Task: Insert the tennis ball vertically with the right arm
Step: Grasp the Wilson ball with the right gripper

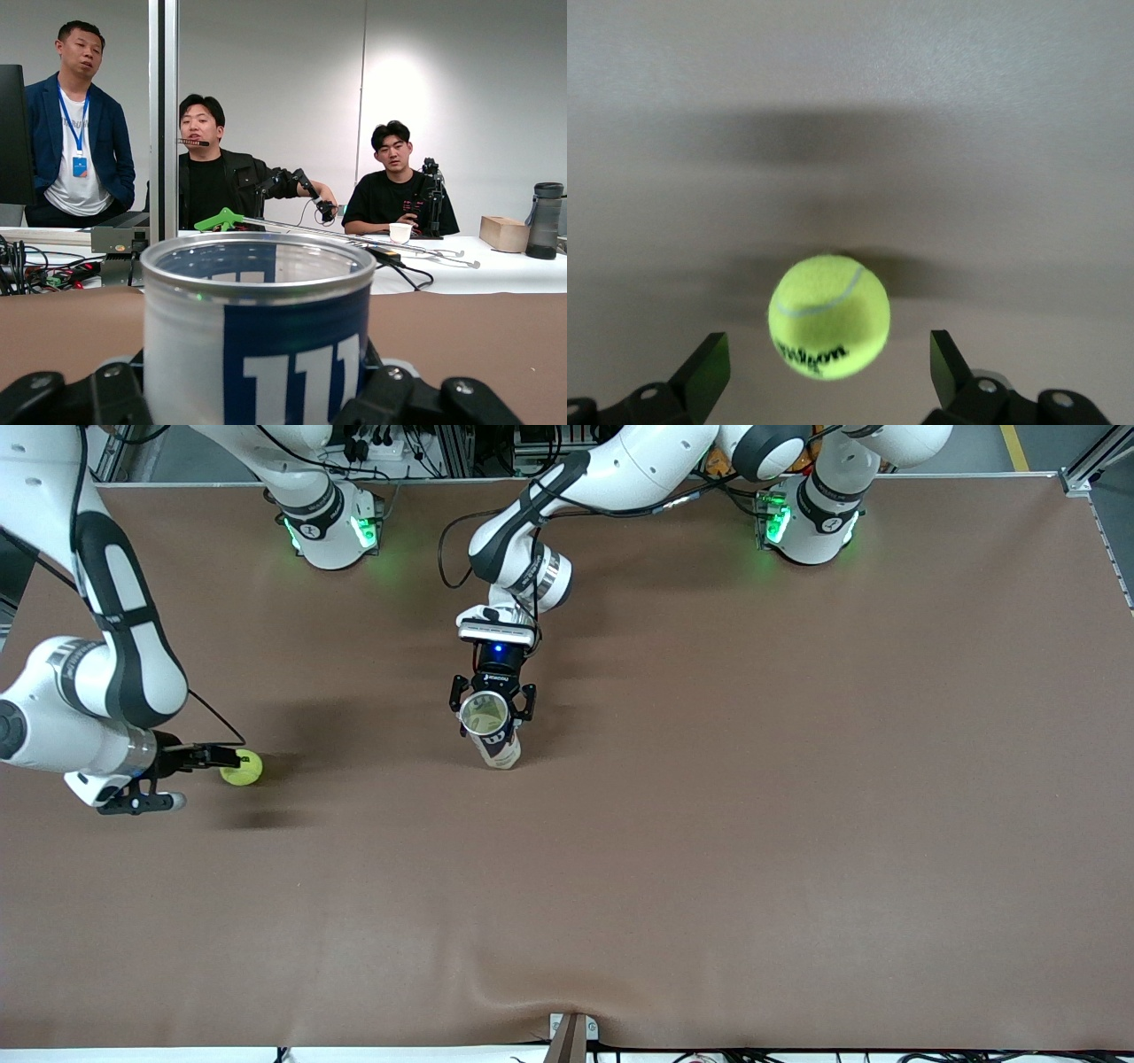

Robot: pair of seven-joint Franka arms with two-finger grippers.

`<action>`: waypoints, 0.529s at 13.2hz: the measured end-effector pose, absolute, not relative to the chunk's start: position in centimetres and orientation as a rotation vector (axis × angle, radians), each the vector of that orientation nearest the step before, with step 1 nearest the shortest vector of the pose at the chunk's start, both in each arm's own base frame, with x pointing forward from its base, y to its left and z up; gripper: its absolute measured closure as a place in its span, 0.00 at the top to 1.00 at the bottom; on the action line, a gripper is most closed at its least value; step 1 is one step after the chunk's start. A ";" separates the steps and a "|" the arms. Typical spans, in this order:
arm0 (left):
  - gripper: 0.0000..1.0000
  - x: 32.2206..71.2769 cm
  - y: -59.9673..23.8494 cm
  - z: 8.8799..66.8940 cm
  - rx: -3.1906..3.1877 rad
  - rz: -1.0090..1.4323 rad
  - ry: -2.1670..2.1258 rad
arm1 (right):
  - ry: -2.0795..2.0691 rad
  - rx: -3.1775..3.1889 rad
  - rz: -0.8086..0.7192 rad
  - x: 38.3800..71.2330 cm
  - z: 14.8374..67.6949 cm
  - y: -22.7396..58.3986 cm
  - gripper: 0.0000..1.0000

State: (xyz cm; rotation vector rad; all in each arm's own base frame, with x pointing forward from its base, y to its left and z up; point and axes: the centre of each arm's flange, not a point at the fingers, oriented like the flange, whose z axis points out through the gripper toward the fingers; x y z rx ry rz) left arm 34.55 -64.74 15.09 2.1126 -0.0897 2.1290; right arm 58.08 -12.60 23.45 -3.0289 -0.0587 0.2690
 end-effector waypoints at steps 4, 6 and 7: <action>0.79 34.6 -64.7 15.1 2.113 2.129 -0.090 | -0.040 -3.015 0.267 58.1 20.6 -12.7 1.00; 0.79 34.6 -64.7 15.1 2.113 2.129 -0.090 | -0.040 -3.006 0.271 57.8 20.0 -13.3 1.00; 0.79 34.6 -64.7 15.1 2.113 2.129 -0.090 | -0.032 -3.002 0.275 57.7 19.8 -13.6 0.94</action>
